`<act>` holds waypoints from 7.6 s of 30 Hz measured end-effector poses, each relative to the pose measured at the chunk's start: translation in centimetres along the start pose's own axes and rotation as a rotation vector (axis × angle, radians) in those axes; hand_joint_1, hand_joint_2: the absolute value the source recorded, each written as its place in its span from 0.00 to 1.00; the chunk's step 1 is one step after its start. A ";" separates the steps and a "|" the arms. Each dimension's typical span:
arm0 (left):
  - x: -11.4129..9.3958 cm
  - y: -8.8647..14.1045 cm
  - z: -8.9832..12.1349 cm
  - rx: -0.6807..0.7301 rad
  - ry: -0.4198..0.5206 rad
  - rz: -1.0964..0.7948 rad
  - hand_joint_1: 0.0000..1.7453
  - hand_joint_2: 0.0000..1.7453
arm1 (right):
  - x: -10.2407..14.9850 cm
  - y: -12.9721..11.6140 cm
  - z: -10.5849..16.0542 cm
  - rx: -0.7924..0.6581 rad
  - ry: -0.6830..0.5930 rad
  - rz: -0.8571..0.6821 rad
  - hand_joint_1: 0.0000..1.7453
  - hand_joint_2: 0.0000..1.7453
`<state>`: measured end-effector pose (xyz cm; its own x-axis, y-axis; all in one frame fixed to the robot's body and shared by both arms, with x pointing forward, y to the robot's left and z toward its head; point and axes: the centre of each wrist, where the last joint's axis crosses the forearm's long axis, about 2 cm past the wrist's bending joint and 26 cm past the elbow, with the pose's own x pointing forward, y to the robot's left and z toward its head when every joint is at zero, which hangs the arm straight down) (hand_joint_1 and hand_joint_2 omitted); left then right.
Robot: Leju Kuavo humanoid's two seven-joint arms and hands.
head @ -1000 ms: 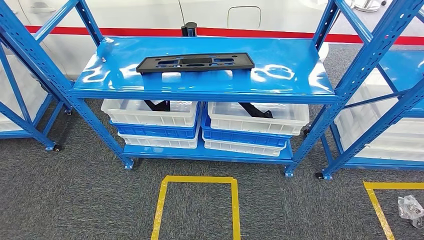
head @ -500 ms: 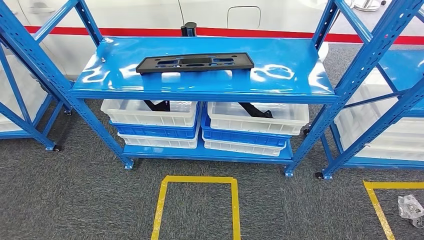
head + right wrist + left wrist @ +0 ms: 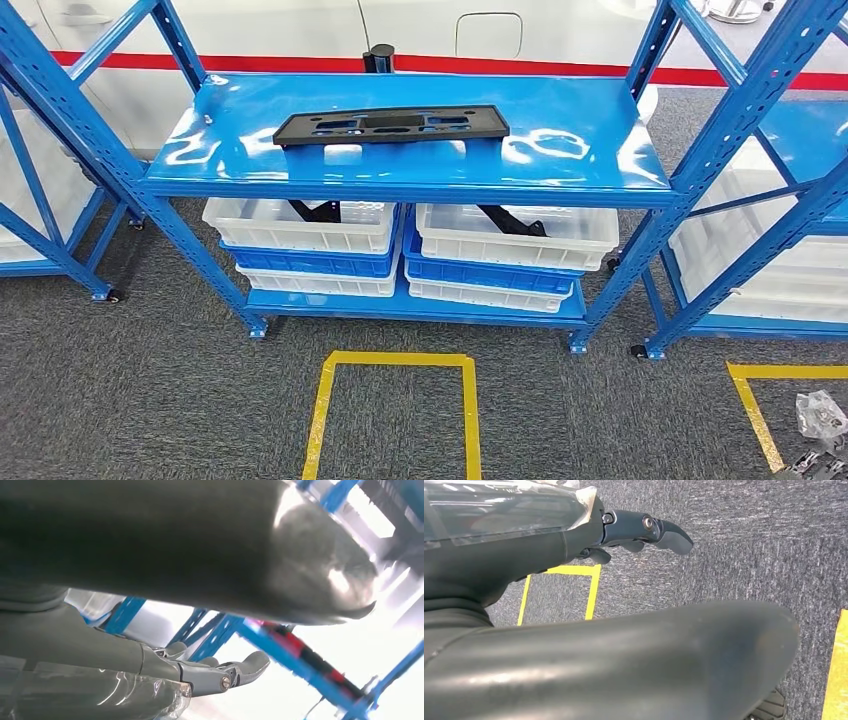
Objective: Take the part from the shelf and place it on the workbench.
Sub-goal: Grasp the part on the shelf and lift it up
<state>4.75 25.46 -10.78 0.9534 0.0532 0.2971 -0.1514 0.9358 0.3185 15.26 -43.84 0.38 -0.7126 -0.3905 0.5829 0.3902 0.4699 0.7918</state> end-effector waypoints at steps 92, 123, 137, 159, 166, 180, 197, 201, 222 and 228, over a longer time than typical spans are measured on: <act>-0.3 -1.6 0.8 -0.049 0.084 0.185 0.00 0.00 | -0.1 21.9 6.7 0.794 -0.557 1.169 0.00 1.00; -0.2 -2.5 1.2 -0.021 0.087 0.173 0.00 0.00 | -1.8 22.0 6.8 0.894 -0.549 1.288 0.00 1.00; 0.0 -2.9 1.4 -0.004 0.087 0.150 0.00 0.00 | -5.1 23.1 8.5 1.155 -0.572 1.427 0.00 1.00; -0.1 -3.0 1.5 0.002 0.101 0.149 0.00 0.00 | -11.1 23.7 8.8 1.427 -0.515 1.436 0.00 1.00; -0.1 -3.0 1.5 -0.005 0.099 0.143 0.00 0.00 | -11.8 23.9 7.7 1.404 -0.539 1.469 0.00 1.00; 0.0 -3.0 1.5 0.000 0.095 0.123 0.00 0.00 | -13.7 26.0 4.9 1.361 -0.611 1.519 0.00 1.00; 0.0 -3.0 1.5 0.002 0.080 0.106 0.00 0.00 | -15.2 27.0 5.3 1.373 -0.564 1.506 0.00 1.00; 0.1 -3.0 1.4 -0.006 0.067 0.089 0.00 0.00 | -16.0 27.1 5.3 1.378 -0.551 1.529 0.00 1.00; 0.3 -3.0 1.4 -0.021 0.037 0.067 0.00 0.00 | -18.4 29.2 4.0 1.395 -0.558 1.600 0.00 1.00; 0.3 -3.0 1.4 -0.020 0.037 0.067 0.00 0.00 | -18.8 29.7 4.1 1.403 -0.556 1.603 0.00 1.00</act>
<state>5.11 22.20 -10.39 0.9502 0.1285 0.2838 -0.2104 0.9365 0.2805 37.81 -19.30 12.16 -0.4588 0.8799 0.1237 0.2813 0.2759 -0.9191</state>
